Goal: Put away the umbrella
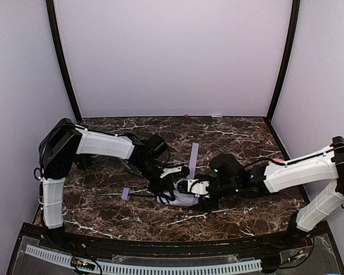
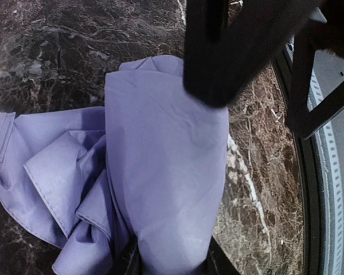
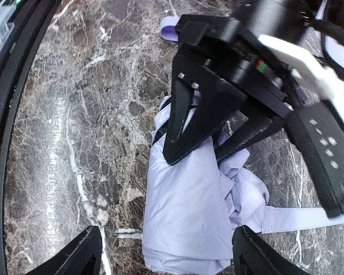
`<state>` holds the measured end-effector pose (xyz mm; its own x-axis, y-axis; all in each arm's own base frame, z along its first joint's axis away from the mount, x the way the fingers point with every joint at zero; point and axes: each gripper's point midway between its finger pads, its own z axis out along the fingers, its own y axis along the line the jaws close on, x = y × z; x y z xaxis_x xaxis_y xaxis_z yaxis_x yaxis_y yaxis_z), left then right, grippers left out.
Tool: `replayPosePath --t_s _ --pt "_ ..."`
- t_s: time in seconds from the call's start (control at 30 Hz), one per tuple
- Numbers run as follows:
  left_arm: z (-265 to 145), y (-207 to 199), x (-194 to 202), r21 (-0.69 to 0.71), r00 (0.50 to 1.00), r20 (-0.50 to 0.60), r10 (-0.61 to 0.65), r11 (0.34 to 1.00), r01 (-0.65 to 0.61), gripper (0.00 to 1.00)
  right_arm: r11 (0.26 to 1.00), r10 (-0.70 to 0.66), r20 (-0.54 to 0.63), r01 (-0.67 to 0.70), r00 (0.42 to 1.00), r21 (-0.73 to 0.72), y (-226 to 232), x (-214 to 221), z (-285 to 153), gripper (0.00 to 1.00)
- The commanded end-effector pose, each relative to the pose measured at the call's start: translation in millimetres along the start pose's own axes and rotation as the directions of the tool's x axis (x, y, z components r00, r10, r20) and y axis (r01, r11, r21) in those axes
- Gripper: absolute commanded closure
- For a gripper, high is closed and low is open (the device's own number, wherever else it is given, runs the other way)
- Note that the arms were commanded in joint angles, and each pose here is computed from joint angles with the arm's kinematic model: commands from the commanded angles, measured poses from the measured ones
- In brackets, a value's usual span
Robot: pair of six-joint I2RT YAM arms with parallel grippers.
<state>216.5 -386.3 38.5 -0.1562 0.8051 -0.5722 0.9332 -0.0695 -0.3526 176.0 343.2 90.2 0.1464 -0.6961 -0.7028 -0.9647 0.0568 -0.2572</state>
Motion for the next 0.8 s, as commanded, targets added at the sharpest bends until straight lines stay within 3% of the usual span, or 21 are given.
replayPosePath --t_s 0.0,0.13,0.27,0.37,0.43,0.6,0.77 --pt "27 -36 90 0.105 0.914 -0.308 -0.263 0.946 0.307 0.70 0.981 -0.144 -0.084 0.153 0.986 0.116 -18 -6 24 0.19" --pt "28 -35 91 0.113 0.911 -0.310 -0.272 0.941 0.320 0.70 0.973 -0.205 -0.195 0.221 0.959 0.064 -4 16 49 0.19" --pt "27 -34 90 0.135 0.912 -0.289 -0.291 0.931 0.339 0.70 0.973 -0.204 -0.267 0.224 0.942 0.047 -2 32 61 0.28" --pt "24 -28 86 0.134 0.917 -0.259 -0.303 0.929 0.345 0.69 0.976 -0.200 -0.288 0.216 0.937 0.027 3 41 65 0.51" --pt "19 -11 79 0.058 0.919 -0.222 -0.327 0.936 0.348 0.62 0.980 -0.183 -0.299 0.196 0.937 0.015 6 46 66 0.65" --pt "-37 43 42 -0.237 0.950 0.118 -0.289 0.921 0.310 0.44 0.995 -0.097 -0.319 0.087 0.943 -0.045 21 55 64 0.79" --pt "-105 39 12 -0.516 0.929 0.368 0.032 0.839 0.175 0.37 0.988 0.057 -0.371 -0.106 0.927 -0.112 33 69 66 0.82"
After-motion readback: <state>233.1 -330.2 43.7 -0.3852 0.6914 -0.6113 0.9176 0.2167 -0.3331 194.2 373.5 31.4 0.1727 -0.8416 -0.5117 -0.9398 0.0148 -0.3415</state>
